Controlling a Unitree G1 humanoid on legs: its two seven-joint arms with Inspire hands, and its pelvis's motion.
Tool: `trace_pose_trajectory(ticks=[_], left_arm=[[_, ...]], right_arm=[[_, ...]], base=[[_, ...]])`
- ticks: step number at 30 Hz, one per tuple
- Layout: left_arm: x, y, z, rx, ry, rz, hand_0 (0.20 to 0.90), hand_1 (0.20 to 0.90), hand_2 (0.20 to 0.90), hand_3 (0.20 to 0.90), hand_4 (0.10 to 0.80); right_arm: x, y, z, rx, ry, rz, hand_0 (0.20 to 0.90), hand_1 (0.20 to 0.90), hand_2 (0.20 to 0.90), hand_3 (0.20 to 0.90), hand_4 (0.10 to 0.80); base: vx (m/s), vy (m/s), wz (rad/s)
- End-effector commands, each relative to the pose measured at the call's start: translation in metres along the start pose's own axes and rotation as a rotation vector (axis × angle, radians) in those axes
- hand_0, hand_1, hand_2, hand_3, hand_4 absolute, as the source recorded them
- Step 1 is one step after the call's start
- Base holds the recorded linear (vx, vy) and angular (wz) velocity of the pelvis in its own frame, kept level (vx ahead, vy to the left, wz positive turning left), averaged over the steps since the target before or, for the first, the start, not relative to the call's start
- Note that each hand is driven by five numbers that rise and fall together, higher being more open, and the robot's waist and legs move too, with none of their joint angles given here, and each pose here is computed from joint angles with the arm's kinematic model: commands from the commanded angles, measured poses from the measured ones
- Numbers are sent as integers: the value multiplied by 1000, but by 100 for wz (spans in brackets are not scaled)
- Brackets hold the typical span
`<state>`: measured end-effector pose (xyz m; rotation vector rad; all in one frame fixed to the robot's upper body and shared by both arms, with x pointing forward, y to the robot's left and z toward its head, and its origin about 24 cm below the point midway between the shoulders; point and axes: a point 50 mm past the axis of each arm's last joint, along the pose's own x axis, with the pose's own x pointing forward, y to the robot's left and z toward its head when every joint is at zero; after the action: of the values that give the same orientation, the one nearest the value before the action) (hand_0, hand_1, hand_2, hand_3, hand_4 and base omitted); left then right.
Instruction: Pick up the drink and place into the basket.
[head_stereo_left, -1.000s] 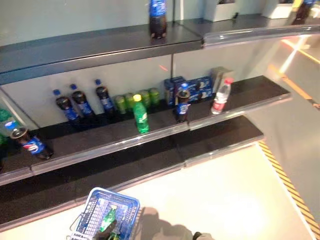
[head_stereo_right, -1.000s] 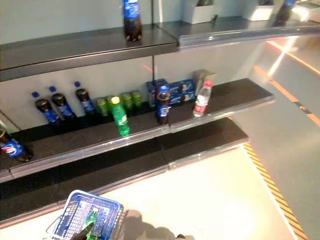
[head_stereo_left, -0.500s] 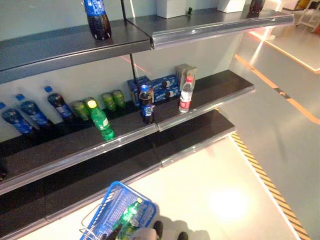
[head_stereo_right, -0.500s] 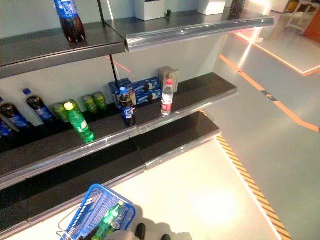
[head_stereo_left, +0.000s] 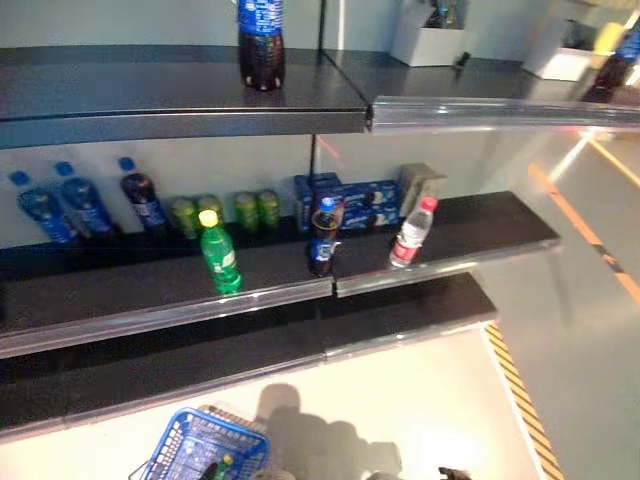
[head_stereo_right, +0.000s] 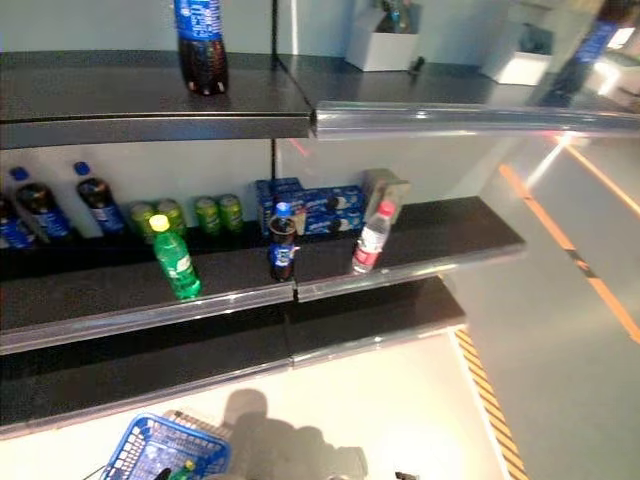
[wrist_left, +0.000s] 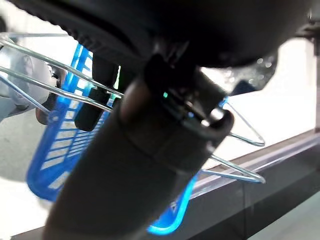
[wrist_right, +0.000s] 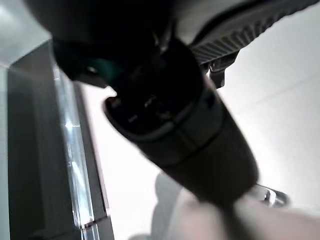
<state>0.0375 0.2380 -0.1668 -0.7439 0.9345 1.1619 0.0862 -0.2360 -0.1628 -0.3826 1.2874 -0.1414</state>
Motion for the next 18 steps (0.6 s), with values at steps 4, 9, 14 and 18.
trace_pose_trajectory(ticks=[4,9,14,18], left_arm=[[-2,-52,51,-7,-195,-156,300,300,300,200,100],[-3,-45,51,-5,-210,-119,300,300,300,200,100],[-2,-44,41,0,-172,-153,300,300,300,200,100],[-9,-62,24,40,-128,-250,300,300,300,200,100]], right_arm=[[-4,27,15,69,-63,71,900,900,900,900,800],[-5,28,24,11,-82,86,900,900,900,900,800],[-5,17,24,93,-94,52,900,900,900,900,800],[-2,-1,22,148,-112,40,900,900,900,900,800]], base=[[243,-540,84],[163,-471,76],[38,-404,27],[-48,-45,96]])
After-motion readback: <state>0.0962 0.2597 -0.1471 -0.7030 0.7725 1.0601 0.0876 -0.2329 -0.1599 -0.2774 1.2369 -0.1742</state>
